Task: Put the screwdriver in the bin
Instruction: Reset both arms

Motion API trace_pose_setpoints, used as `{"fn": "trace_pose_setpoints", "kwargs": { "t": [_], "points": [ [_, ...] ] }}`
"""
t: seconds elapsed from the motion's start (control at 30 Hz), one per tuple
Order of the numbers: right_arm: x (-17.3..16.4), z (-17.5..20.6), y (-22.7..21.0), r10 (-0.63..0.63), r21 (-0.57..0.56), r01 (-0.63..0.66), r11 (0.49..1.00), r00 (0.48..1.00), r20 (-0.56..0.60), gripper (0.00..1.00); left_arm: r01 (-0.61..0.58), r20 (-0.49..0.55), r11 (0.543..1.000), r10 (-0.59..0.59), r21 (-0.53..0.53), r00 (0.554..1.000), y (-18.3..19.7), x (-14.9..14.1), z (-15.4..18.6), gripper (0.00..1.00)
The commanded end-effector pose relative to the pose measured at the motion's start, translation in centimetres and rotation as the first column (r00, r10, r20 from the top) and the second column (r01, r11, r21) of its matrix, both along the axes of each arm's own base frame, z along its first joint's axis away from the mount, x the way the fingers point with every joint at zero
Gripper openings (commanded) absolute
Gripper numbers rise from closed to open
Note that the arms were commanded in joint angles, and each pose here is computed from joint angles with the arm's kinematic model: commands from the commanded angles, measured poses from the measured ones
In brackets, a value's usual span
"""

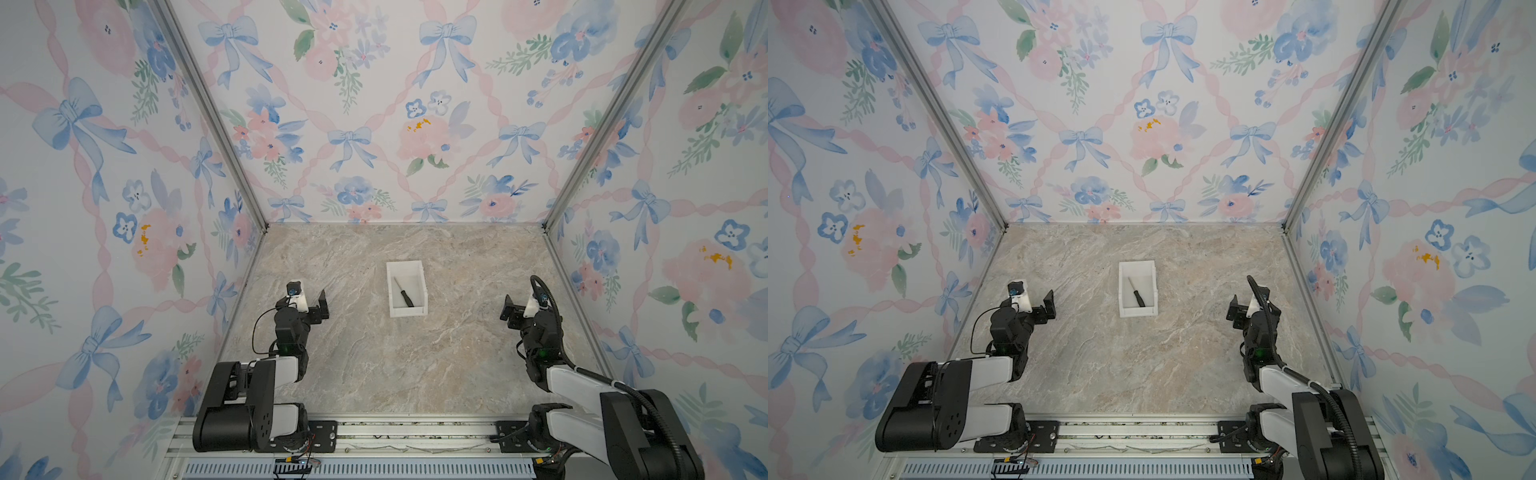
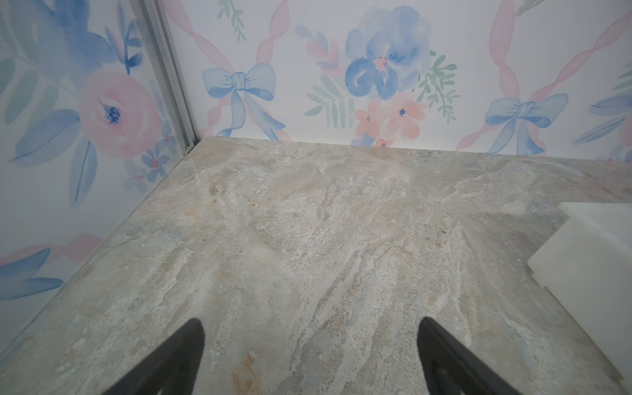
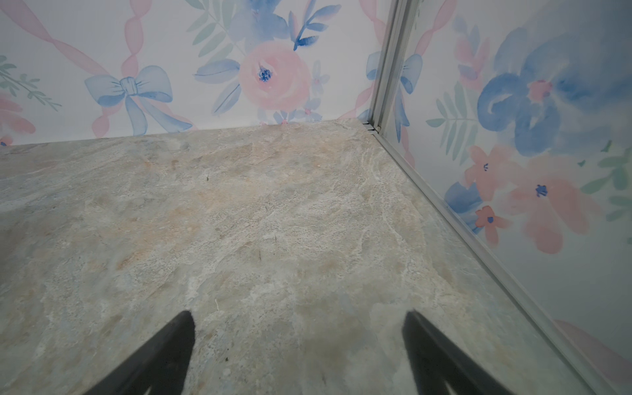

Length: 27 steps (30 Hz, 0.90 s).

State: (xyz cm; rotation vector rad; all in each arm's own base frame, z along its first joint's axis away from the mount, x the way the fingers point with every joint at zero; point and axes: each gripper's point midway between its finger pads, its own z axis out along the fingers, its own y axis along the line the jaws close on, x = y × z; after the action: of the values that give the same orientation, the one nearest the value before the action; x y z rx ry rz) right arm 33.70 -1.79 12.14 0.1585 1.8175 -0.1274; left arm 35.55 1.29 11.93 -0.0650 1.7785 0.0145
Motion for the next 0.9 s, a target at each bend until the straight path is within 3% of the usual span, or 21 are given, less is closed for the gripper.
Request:
{"fn": "trace_pose_setpoints", "kwargs": {
  "t": [0.0, 0.3, 0.63, 0.87],
  "points": [
    [1.2, 1.8, 0.5, 0.037, -0.004, -0.037, 0.999, 0.997, 0.073, 0.97, -0.007, 0.082, 1.0, 0.006, 0.013, 0.997, 0.2, -0.1, 1.4, 0.98],
    [3.3, 0.9, 1.0, 0.072, -0.027, -0.071, 0.997, 0.996, 0.059, 0.97, 0.002, 0.078, 1.0, -0.003, 0.011, 0.997, 0.1, 0.4, 0.5, 0.98],
    [4.6, -1.5, 0.4, 0.081, 0.029, -0.082, 0.996, 0.996, 0.043, 0.97, 0.001, 0.07, 1.0, -0.001, 0.009, 0.998, 0.1, 0.7, -0.4, 0.98],
    [6.3, -2.4, 1.8, 0.165, 0.037, -0.163, 0.986, 0.984, -0.072, 0.97, 0.027, 0.062, 0.999, -0.029, 0.022, 0.998, -0.3, 1.4, -0.6, 0.98]
  ]
}}
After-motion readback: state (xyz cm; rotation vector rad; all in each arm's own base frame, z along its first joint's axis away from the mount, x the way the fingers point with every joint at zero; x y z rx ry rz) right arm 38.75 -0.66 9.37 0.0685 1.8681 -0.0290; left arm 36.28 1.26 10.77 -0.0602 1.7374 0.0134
